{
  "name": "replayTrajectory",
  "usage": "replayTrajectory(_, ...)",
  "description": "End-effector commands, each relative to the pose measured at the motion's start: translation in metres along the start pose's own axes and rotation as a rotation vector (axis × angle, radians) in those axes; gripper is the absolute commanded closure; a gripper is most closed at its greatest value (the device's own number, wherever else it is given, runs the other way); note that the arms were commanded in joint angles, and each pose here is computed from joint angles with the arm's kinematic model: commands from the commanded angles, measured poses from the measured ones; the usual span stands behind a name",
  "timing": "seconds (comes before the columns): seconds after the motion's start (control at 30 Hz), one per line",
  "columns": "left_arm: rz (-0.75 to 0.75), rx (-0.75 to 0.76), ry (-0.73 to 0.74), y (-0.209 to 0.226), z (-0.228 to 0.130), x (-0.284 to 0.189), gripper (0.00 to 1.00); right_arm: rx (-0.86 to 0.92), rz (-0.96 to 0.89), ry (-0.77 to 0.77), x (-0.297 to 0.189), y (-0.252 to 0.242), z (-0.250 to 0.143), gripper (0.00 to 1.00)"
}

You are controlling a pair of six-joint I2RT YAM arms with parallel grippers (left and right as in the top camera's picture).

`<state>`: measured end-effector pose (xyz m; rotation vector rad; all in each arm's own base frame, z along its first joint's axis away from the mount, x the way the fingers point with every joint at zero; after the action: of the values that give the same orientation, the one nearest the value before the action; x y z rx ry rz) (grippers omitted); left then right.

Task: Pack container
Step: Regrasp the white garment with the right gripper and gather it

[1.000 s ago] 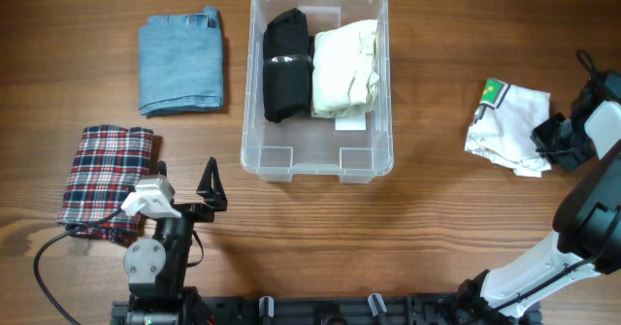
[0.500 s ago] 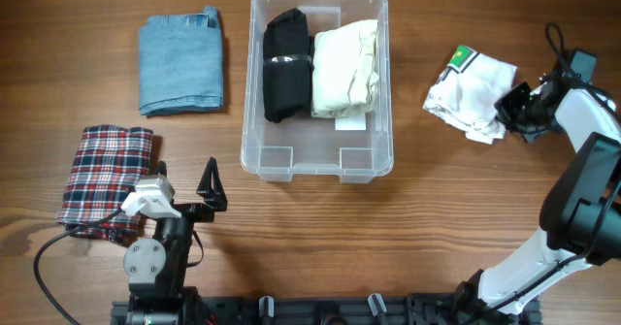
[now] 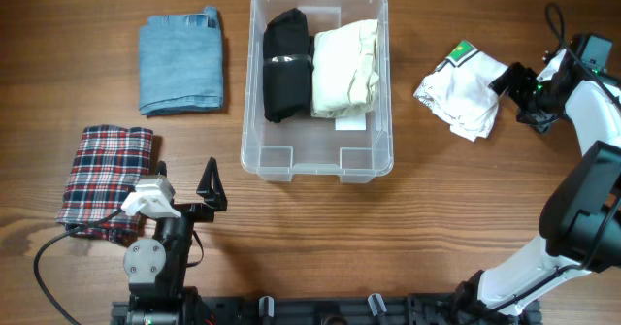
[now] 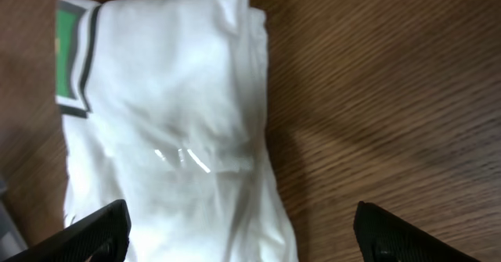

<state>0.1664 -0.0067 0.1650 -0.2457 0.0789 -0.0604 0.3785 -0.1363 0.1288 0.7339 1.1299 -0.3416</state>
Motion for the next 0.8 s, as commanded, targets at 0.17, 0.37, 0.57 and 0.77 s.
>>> replayTrajectory(0.17, 0.02, 0.02, -0.002, 0.003, -0.002, 0.0, 0.0, -0.079, 0.079, -0.031, -0.008, 0.011, 0.009, 0.01)
replayTrajectory(0.37, 0.02, 0.02, -0.002, 0.003, -0.002, 0.0, 0.0, -0.098, 0.07, 0.014, 0.015, 0.001, 0.007, 0.0)
replayTrajectory(0.57, 0.02, 0.02, -0.002, 0.003, -0.002, 0.0, 0.0, -0.07, 0.091, 0.048, 0.034, -0.01, 0.007, 0.01)
replayTrajectory(0.77, 0.02, 0.02, -0.002, 0.003, -0.001, 0.0, 0.0, -0.079, 0.247, 0.042, 0.037, 0.0, 0.013, 0.0)
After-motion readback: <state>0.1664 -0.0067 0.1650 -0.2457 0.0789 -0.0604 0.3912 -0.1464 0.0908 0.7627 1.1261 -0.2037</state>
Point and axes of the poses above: each gripper's point midway between its finger pads, its own x axis out along the fingers, its own y axis along the line the jaws close on, z = x × y, the point moved 8 cm from there along -x, back along the fingers, and after that the axes turned 5 degrees about x, right-handed, at the moved point
